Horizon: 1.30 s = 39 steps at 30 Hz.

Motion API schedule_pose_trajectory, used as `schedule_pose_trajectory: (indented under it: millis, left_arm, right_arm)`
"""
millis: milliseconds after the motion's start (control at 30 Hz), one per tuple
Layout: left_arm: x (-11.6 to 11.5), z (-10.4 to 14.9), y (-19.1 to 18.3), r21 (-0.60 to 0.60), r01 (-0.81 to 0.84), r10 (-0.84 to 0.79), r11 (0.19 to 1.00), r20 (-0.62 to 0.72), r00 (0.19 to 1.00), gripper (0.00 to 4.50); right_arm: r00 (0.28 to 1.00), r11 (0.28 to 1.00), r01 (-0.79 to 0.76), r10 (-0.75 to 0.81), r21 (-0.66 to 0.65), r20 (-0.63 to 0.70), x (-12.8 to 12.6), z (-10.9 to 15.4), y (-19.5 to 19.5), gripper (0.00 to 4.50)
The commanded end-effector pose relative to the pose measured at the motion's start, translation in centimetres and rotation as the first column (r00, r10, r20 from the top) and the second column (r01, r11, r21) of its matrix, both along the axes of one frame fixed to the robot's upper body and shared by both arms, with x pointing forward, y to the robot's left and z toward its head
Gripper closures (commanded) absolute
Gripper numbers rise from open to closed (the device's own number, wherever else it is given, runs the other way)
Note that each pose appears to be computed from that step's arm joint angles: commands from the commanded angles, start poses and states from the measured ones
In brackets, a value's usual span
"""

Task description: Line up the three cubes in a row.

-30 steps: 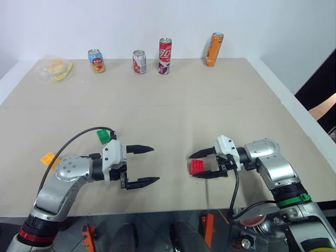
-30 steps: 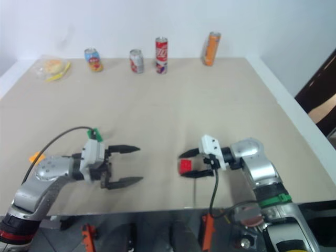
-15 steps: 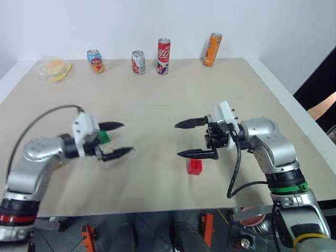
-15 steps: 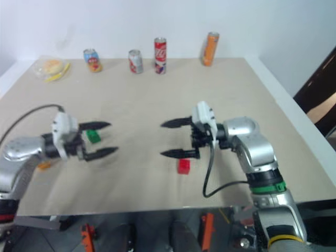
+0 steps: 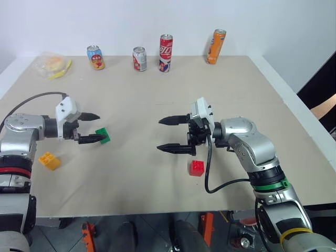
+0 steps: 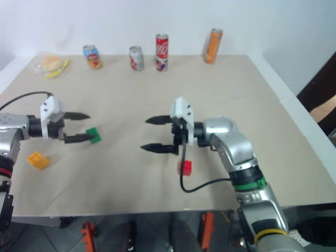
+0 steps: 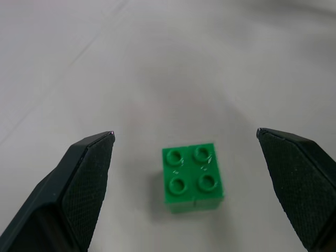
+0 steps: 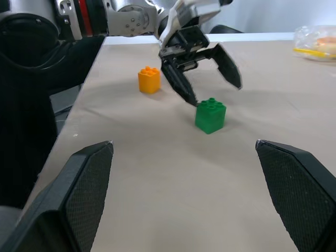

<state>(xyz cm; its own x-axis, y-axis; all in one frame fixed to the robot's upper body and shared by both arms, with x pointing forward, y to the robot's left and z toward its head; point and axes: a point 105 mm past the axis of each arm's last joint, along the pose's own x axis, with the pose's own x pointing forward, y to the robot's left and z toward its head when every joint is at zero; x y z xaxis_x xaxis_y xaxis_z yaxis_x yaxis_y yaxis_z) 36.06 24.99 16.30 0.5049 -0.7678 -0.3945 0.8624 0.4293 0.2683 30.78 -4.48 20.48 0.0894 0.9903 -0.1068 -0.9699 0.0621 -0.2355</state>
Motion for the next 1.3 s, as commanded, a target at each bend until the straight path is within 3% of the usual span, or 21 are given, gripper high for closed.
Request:
schedule_pose_trajectory:
  millis: [33,200,333,433,533,667,800,1000,1133,1300]
  left_arm:
    - [0.1,-0.7,-0.2,0.031,0.028,-0.027,0.999,-0.019,0.999,0.0]
    - [0.2,-2.5,-0.4,0.072,0.029,-0.024,0.997,-0.075,0.997,0.0]
    - [0.4,-2.6,-0.6,0.076,0.032,-0.026,0.997,-0.074,0.997,1.17]
    - [0.7,-2.4,-0.7,0.075,0.023,-0.019,0.997,-0.062,0.998,2.33]
    - [0.8,-2.3,-0.6,0.077,0.021,-0.017,0.997,-0.055,0.998,3.12]
    - [0.7,-1.6,-1.4,0.074,0.066,-0.064,0.995,-0.029,0.998,3.16]
    - [-0.3,-0.5,-5.3,0.05,0.213,-0.213,0.976,-0.012,0.977,3.16]
    - [-4.5,-1.2,-12.5,0.029,0.405,-0.404,0.914,-0.035,0.914,3.16]
    - [-6.8,-1.9,-15.0,0.021,0.437,-0.435,0.899,-0.052,0.899,3.16]
    - [-7.4,-2.8,-16.2,0.065,0.41,-0.407,0.91,-0.049,0.912,3.16]
  right_arm:
    - [0.998,1.0,0.002,-0.003,0.023,0.055,-0.5,1.2,-0.1,0.02]
    - [0.998,1.0,0.019,-0.02,0.022,0.052,-0.5,1.0,-0.3,0.02]
    - [0.998,0.999,0.029,-0.031,0.029,0.057,-0.3,1.1,-0.4,0.0]
    - [0.998,0.999,0.035,-0.037,0.032,0.058,-0.2,1.2,-0.5,0.0]
    - [0.998,0.999,0.038,-0.04,0.033,0.057,0.0,1.1,-0.6,0.0]
    - [0.997,0.999,0.039,-0.041,0.035,0.058,-0.1,1.3,-0.9,0.0]
    - [0.998,0.999,0.046,-0.047,0.017,0.051,-0.4,1.3,-2.4,0.0]
    - [0.999,0.994,0.048,-0.046,-0.094,0.024,-1.8,-0.1,-5.3,0.0]
    - [0.999,0.987,0.052,-0.05,-0.153,0.016,-2.4,-0.8,-6.7,0.0]
    - [0.998,0.982,0.067,-0.065,-0.175,0.016,-2.4,-0.9,-7.5,0.0]
